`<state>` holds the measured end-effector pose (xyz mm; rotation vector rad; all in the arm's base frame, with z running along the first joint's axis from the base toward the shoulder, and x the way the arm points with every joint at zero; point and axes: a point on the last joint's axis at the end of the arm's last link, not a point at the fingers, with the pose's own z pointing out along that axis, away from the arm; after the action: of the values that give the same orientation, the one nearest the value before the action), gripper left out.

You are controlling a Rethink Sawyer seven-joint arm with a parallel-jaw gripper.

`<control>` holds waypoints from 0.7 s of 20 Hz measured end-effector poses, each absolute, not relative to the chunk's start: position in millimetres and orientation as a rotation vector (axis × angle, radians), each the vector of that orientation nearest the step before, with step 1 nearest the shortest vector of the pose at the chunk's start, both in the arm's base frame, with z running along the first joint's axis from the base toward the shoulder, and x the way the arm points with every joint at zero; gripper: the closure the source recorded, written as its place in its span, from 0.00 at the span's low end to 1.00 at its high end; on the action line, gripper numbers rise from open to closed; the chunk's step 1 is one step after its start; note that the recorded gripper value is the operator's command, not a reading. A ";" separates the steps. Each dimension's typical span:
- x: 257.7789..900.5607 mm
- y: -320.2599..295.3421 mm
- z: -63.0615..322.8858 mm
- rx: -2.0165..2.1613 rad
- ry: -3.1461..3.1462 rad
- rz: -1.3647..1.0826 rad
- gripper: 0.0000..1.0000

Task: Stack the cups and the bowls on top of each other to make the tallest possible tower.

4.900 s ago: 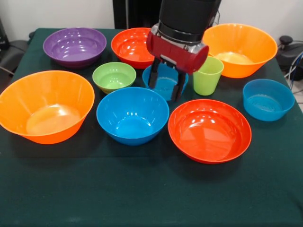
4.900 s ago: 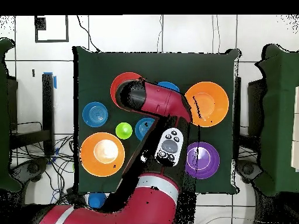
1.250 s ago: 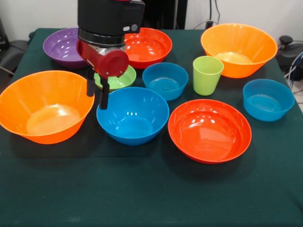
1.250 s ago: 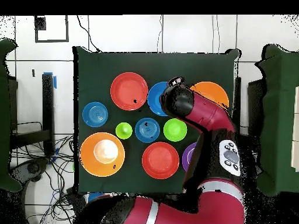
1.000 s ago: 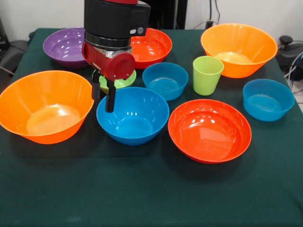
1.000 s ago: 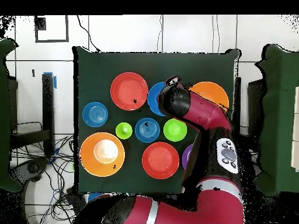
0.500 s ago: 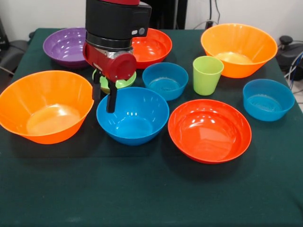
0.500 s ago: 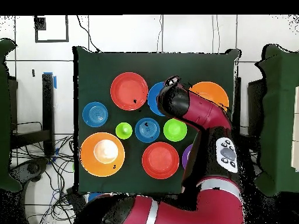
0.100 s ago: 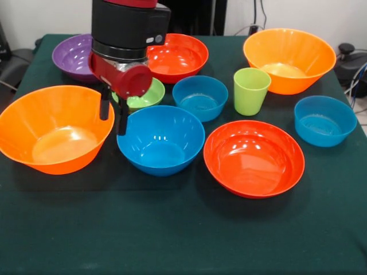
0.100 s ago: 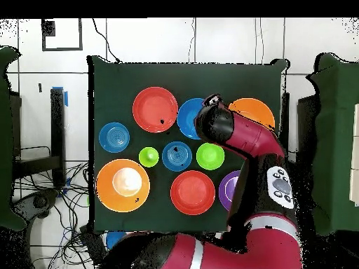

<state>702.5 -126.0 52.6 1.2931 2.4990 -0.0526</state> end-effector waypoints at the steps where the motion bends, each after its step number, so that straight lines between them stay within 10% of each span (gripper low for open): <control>1: 700.4 -130.5 50.7 1.293 2.501 -0.058 0.00; 14: 677.6 -156.5 20.5 1.263 2.559 -0.091 0.00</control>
<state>677.6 -156.5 20.5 1.2628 2.5587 -0.0909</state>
